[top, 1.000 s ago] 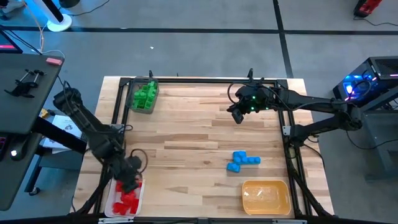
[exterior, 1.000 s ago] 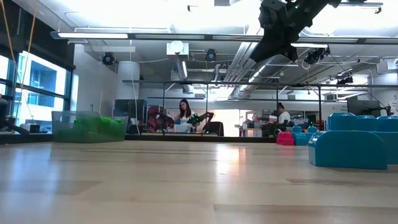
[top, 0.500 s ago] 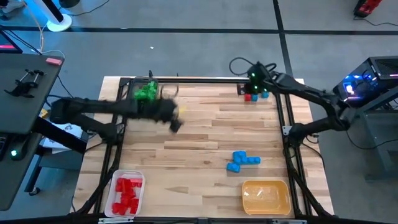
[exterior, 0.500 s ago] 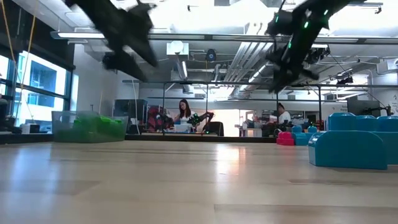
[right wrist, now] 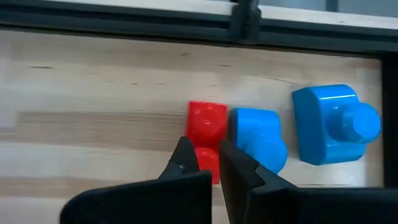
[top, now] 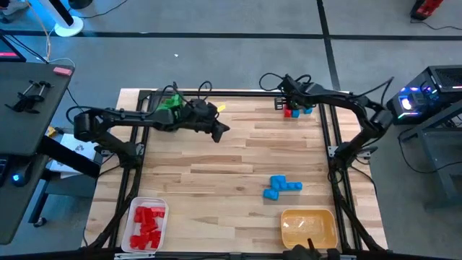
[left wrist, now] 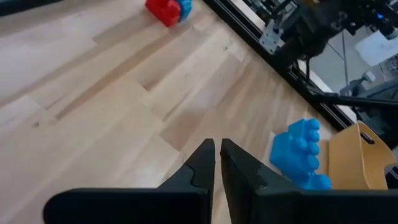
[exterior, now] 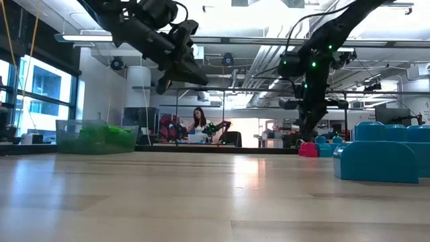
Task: Sort blocks
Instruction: Put the red game piece into the white bin
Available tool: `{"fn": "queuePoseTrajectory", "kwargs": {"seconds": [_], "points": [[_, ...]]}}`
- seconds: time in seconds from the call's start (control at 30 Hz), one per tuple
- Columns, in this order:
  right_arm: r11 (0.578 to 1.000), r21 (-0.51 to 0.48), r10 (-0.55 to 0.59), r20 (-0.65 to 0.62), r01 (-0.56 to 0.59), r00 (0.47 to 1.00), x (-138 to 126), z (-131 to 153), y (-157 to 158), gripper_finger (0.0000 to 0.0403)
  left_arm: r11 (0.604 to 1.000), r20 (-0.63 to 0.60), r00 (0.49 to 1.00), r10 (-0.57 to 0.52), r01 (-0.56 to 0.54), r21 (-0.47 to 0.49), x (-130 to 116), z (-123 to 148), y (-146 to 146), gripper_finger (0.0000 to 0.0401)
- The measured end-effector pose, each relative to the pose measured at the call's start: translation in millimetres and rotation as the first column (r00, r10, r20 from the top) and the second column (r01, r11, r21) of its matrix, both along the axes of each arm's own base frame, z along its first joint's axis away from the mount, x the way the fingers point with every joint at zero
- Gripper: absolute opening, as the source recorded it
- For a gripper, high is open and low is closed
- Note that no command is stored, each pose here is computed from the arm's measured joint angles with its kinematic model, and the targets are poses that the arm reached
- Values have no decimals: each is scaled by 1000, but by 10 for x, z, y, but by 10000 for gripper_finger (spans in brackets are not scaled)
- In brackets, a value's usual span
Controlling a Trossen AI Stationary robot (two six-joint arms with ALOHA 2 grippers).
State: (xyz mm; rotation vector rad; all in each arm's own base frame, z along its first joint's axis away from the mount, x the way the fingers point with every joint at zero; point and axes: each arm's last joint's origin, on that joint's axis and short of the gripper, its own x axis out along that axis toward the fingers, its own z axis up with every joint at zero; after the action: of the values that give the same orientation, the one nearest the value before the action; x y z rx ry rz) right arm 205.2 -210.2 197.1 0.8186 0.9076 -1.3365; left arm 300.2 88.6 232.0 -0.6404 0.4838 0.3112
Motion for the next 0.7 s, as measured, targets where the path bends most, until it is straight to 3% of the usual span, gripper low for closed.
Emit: {"fn": "queuePoseTrajectory", "kwargs": {"seconds": [0.4, 0.7], "points": [[999, 43, 13, -114, -8, 993, 112, -314, -29, 0, 998, -18, 999, -49, 50, 30, 25, -10, -116, 1], [977, 110, 186, -44, -180, 982, 405, -293, 344, 0, 998, -35, 998, -56, 57, 35, 18, -22, -121, 0]]}}
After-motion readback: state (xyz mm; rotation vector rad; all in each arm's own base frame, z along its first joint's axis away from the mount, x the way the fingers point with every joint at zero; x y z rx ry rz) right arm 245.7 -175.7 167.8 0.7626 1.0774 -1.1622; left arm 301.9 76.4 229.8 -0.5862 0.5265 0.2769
